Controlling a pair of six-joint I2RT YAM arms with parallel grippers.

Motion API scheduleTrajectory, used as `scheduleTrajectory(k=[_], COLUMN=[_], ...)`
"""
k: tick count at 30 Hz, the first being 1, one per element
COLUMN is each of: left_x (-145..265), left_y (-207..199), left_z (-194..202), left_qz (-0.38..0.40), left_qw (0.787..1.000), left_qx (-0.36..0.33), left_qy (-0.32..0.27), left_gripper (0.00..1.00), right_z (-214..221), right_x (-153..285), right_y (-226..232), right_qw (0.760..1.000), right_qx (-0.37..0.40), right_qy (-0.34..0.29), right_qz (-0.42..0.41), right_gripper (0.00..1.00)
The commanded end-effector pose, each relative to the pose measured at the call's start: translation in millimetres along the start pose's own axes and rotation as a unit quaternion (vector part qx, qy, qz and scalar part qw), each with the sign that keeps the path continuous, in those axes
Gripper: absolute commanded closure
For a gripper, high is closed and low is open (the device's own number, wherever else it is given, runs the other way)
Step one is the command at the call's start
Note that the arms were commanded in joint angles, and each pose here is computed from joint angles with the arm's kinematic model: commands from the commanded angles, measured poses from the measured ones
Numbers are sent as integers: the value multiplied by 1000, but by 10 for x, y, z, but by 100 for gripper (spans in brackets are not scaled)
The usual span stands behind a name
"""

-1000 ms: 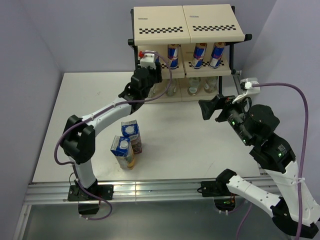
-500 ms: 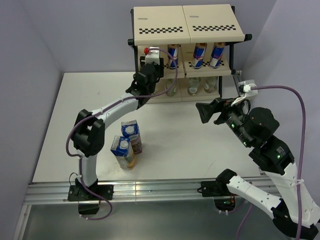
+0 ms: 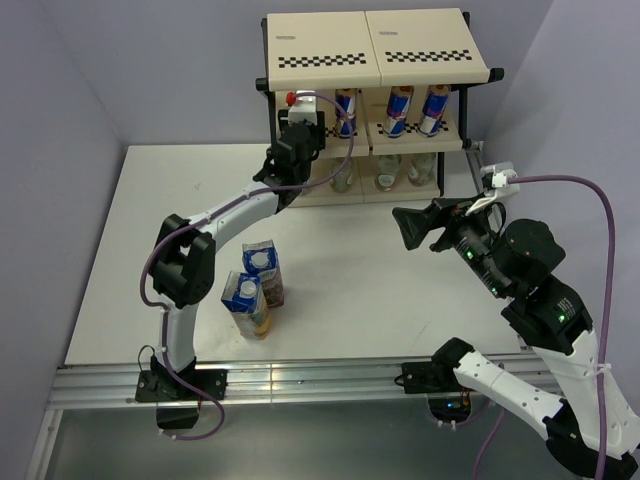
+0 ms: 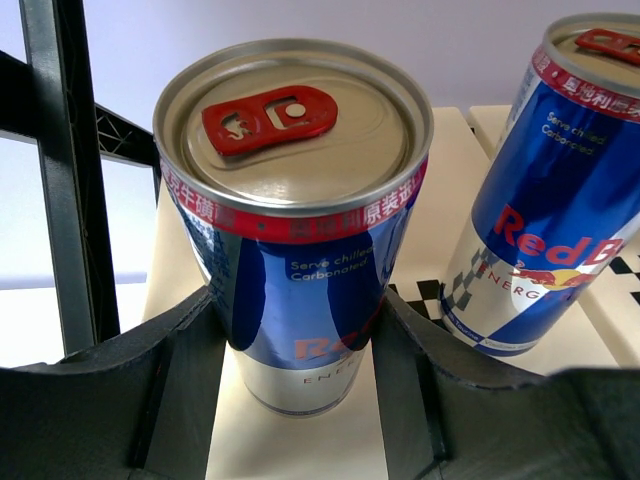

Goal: Place and organize the beverage onto the shelf
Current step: Place the drink on the shelf.

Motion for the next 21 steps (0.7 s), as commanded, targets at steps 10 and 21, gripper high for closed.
scheduleTrajectory(k=[10, 21], left_x=[-57, 25], left_y=[23, 93], left_z=[-215, -266], left_qz=[-8, -19], left_qw=[999, 999], left_qx=[16, 27], left_qy=[-29, -27], left_gripper=[38, 15], right_z=[-50, -85], right_x=[-25, -2], right_y=[59, 96], right_qw=[1000, 999], right_qx=[-6, -8], right_qy=[-14, -15], right_qz=[-20, -30], right_gripper=[0, 0])
Point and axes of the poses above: each gripper's point midway between its finger pads, its own x axis back along the fingers, its own y axis along the line the jaws close on, z = x × y, the point moved 6 cm from there along x, back along the fingers, and after that the axes turned 7 degrees about -x, right-handed, at the moved point
